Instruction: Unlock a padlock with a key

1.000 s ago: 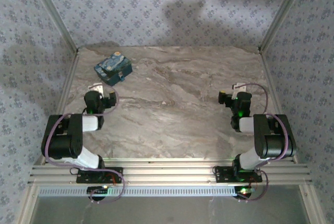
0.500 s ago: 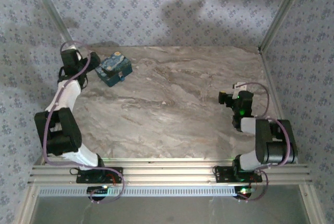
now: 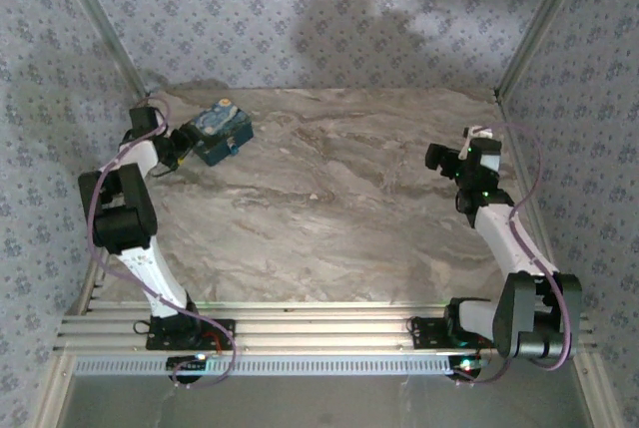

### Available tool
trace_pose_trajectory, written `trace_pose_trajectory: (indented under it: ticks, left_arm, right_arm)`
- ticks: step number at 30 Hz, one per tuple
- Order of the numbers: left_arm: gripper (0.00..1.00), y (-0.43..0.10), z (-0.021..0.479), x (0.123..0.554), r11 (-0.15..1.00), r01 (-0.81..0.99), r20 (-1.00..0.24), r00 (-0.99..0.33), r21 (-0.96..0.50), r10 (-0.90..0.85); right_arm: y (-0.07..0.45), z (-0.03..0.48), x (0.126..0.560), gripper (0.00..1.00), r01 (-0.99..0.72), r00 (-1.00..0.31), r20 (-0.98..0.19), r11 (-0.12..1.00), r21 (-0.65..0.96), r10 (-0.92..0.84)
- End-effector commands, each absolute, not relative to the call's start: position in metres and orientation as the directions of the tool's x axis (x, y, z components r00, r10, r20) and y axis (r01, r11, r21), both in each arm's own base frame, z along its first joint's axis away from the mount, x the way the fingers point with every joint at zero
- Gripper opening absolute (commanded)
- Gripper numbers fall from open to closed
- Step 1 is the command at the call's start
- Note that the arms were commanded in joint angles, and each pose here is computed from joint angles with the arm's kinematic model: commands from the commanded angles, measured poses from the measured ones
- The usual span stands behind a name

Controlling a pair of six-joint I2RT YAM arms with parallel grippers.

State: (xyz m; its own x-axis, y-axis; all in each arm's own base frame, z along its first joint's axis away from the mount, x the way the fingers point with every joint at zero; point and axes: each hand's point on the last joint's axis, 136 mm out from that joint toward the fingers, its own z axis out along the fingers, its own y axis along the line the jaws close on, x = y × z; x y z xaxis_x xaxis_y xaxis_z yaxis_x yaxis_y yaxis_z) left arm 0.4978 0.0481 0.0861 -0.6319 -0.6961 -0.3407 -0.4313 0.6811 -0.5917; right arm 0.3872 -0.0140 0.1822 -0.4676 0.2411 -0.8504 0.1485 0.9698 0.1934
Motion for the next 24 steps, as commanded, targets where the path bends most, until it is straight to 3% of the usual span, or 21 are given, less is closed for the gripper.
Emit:
trace_pose_trajectory:
  ticks: [1, 10, 24]
  left_arm:
    - [0.7, 0.033, 0.089, 0.505, 0.653, -0.386, -0.291, -0.668, -0.652, -0.685]
    - [0.6, -0.024, 0.054, 0.446, 0.675, -0.374, -0.202, -0.764, -0.636, -0.613]
    - [0.58, -0.184, 0.039, 0.33, 0.874, -0.061, -0.258, -0.943, -0.482, -0.209]
  right_arm:
    - [0.003, 0.182, 0.38, 1.0, 0.161, -0.525, -0.775, 0.935, 0.315, 0.351]
    - [0.035, 0.185, 0.379, 0.97, 0.16, -0.627, -0.679, 0.916, 0.368, 0.382]
    - [0.101, 0.179, 0.378, 0.96, 0.051, -0.735, -0.611, 0.923, 0.382, 0.294]
